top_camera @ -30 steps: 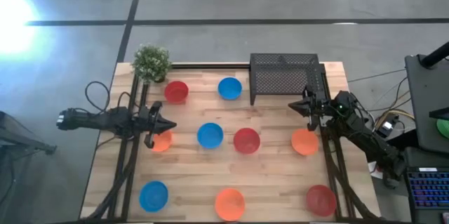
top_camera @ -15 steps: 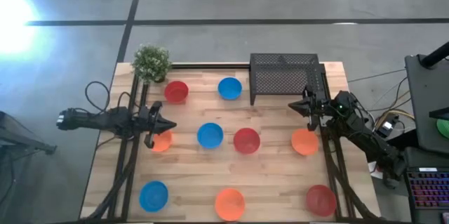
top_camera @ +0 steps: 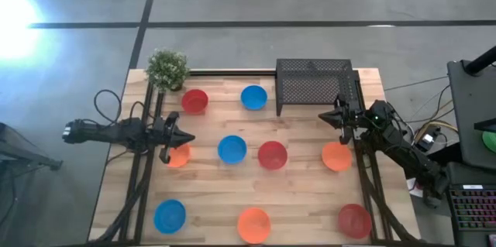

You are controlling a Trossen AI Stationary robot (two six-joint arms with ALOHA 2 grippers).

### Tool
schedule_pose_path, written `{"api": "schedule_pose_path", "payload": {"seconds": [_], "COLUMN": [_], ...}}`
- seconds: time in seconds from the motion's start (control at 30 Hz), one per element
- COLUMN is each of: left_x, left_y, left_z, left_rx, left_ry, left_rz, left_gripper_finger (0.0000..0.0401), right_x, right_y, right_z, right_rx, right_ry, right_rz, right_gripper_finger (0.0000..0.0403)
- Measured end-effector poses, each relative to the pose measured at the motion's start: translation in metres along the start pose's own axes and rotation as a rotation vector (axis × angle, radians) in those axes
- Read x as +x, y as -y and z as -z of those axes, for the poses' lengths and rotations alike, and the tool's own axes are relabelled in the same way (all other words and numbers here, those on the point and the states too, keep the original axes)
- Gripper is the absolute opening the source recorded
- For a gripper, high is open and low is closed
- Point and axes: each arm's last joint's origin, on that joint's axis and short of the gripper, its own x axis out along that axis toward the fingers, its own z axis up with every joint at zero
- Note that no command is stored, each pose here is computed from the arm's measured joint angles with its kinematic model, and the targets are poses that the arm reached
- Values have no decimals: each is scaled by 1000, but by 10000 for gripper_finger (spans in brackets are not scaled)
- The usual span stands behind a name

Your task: Pick & Place Mini bowls

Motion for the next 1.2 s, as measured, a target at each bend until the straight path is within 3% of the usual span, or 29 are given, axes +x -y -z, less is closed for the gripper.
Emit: {"api": "schedule_pose_path", "payload": {"seconds": [1.2], "left_x": [0], "left_y": [0], "left_z": [0], "left_rx": [0], "left_ry": [0], "left_rz": [0], "left_gripper_finger": [0], "right_x": [0], "right_y": [0], "right_z": [0], "right_rx": [26], "right_ry": [-1], "right_rz": [-5], "right_gripper_finger": [8]}}
